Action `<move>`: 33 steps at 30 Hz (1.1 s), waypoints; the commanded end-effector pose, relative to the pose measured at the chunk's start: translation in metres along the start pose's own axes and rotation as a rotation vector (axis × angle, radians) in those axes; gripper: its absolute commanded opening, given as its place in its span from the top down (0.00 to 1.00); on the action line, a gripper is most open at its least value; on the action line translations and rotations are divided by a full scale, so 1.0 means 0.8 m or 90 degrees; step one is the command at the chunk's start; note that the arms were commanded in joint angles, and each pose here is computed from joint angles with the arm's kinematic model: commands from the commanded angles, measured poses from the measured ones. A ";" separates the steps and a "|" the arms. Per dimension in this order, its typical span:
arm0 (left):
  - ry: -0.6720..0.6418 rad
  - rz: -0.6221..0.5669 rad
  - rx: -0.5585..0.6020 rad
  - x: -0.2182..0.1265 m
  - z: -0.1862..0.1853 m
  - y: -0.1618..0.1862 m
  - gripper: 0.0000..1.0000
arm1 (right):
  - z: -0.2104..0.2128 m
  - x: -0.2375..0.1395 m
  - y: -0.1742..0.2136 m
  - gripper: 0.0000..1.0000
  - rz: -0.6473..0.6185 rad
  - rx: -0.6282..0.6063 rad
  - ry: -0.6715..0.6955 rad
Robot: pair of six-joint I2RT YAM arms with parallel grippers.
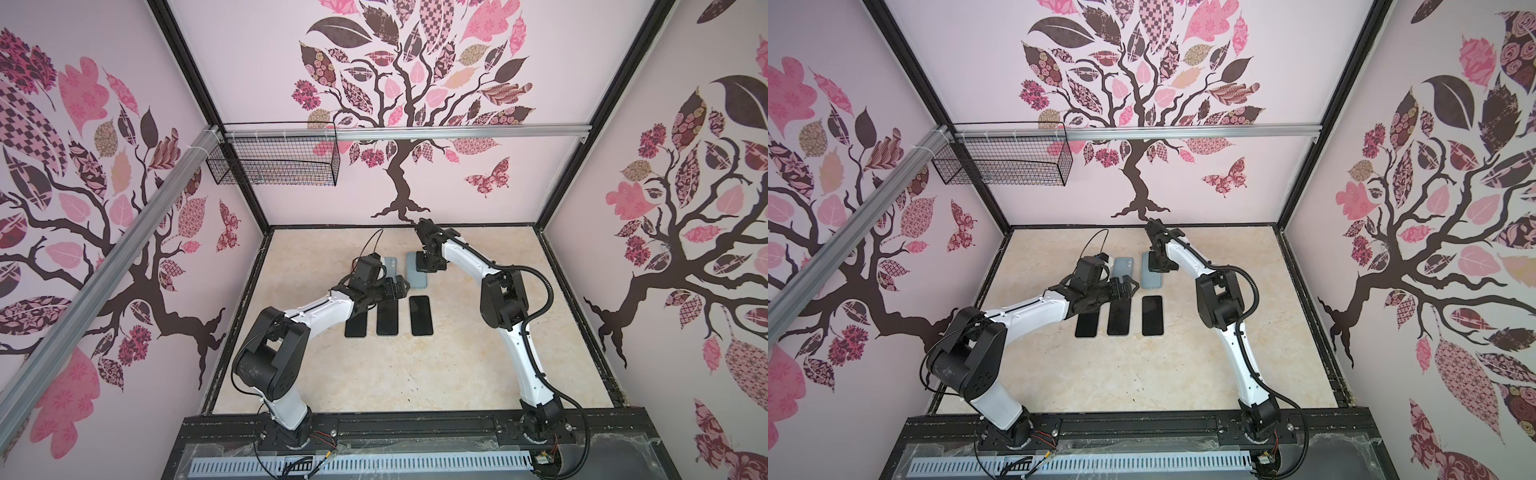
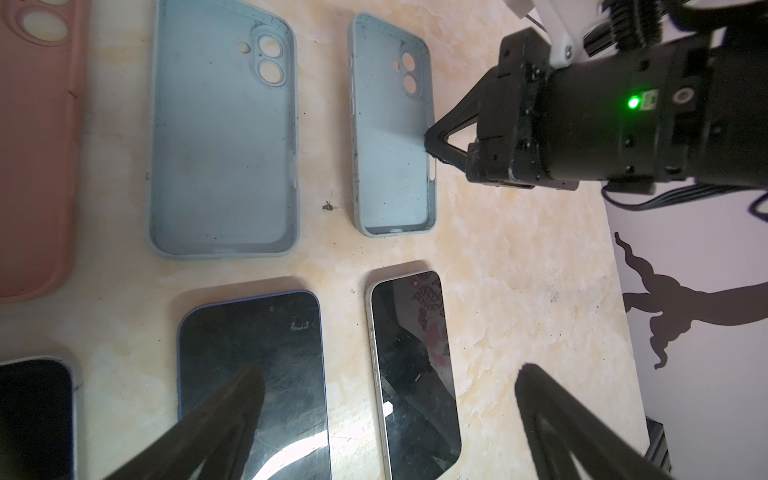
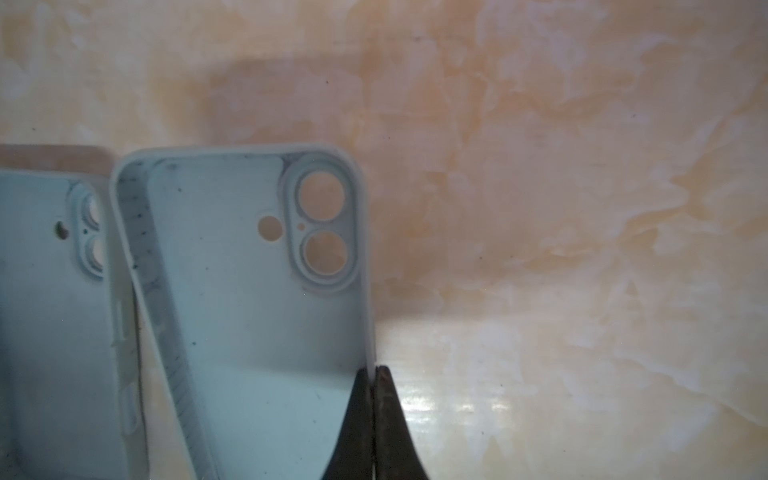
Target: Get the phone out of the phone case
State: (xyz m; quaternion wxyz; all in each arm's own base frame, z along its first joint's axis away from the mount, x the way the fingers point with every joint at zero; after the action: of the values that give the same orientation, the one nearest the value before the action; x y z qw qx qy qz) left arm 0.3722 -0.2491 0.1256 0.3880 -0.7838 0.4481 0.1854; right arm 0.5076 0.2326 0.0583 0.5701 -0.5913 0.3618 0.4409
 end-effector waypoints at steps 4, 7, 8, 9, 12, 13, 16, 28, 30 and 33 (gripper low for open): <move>0.010 0.000 0.010 0.005 -0.007 -0.009 0.02 | -0.002 0.015 0.009 1.00 0.029 -0.010 0.016; 0.012 0.001 0.011 0.006 -0.008 -0.009 0.02 | -0.001 0.014 0.006 0.96 0.024 -0.010 0.012; 0.012 0.000 0.012 0.005 -0.008 -0.010 0.02 | 0.000 0.013 0.005 0.92 0.023 -0.010 0.010; 0.012 0.001 0.013 0.005 -0.008 -0.009 0.02 | 0.002 0.011 0.004 0.89 0.020 -0.011 0.005; 0.015 -0.002 0.019 0.001 -0.011 -0.011 0.02 | 0.006 0.004 -0.001 0.81 0.013 -0.009 -0.006; 0.016 -0.003 0.021 -0.002 -0.013 -0.011 0.02 | 0.006 0.001 -0.003 0.78 0.011 -0.009 -0.008; 0.017 -0.008 0.031 -0.012 -0.017 -0.014 0.02 | 0.007 -0.013 -0.009 0.73 0.002 -0.010 -0.011; -0.008 -0.123 0.117 -0.116 -0.040 -0.040 0.02 | 0.004 -0.144 -0.003 0.39 -0.093 0.009 -0.079; -0.014 -0.148 0.132 -0.135 -0.040 -0.042 0.02 | -0.001 -0.163 0.009 0.32 -0.123 0.014 -0.092; -0.036 -0.194 0.138 -0.162 -0.031 -0.044 0.02 | -0.014 -0.188 0.030 0.20 -0.170 0.024 -0.103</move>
State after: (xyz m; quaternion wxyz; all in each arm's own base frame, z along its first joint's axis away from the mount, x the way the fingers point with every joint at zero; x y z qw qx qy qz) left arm 0.3405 -0.2067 0.2545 0.4720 -0.8024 0.3588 0.0687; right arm 0.4403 0.2101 0.1466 0.6185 -0.5811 0.3019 0.4344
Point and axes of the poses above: each gripper's point midway between its finger pads, its own x axis out along the fingers, its own z axis along the line the jaws close on, y = z × x, the point moved 2 cm from there along -x, back along the fingers, and after that the axes turned 7 degrees about -x, right-handed, at the moved point
